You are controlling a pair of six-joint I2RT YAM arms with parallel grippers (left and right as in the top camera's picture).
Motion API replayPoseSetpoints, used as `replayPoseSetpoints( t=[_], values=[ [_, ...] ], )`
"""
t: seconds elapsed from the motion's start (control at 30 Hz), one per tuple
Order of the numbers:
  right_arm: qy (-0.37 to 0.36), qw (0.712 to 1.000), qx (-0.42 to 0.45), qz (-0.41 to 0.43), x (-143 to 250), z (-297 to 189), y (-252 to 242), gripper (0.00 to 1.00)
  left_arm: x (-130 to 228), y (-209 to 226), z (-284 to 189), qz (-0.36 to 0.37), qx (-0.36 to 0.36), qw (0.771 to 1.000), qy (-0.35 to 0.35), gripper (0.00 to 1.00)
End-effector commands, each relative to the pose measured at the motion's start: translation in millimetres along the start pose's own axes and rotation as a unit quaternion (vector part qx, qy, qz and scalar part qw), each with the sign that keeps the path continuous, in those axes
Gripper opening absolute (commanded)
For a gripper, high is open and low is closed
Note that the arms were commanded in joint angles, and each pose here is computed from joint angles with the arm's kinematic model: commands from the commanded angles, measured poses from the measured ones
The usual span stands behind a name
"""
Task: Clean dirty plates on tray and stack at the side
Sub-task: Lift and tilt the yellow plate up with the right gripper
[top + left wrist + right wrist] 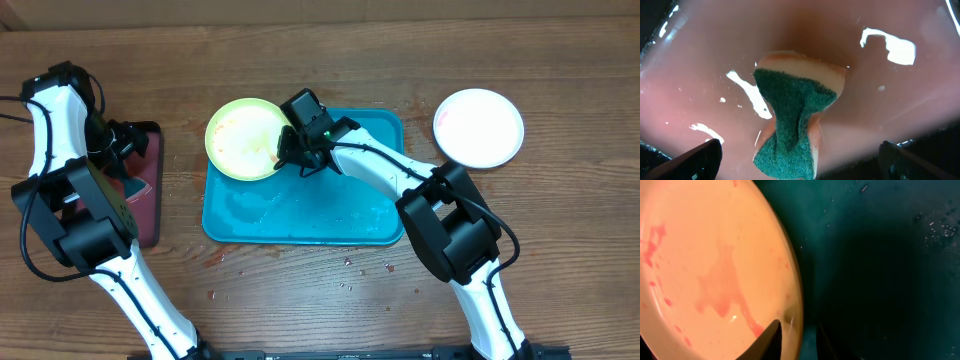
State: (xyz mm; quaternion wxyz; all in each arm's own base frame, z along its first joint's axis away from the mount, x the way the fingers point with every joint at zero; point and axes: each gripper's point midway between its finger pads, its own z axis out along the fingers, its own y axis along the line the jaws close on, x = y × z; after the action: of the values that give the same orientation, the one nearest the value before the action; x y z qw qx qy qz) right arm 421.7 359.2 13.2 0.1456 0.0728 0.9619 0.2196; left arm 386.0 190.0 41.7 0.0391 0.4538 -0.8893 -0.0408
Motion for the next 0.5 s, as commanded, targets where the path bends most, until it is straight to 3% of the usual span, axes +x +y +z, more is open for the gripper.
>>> replayPoseSetpoints(
  t=[0.0,0.13,0.47],
  values=[
    [-0.006,0.999,0.040,0.009,-4.9,1.6,-17.4,0.17,-5.1,-3.5,-18.8,0.000,0.016,1.000,-0.020,1.00],
    [-0.001,0.995,0.096,0.017,-9.9,-12.8,-37.0,0.05,-5.3,-3.6,-18.8,0.000,0.017,1.000,-0.021,1.00],
    [0.000,0.978,0.209,0.010,-20.8,-65.8,-58.3,0.04,-5.3,-3.6,-18.8,0.001,0.017,1.000,-0.021,1.00]
  ],
)
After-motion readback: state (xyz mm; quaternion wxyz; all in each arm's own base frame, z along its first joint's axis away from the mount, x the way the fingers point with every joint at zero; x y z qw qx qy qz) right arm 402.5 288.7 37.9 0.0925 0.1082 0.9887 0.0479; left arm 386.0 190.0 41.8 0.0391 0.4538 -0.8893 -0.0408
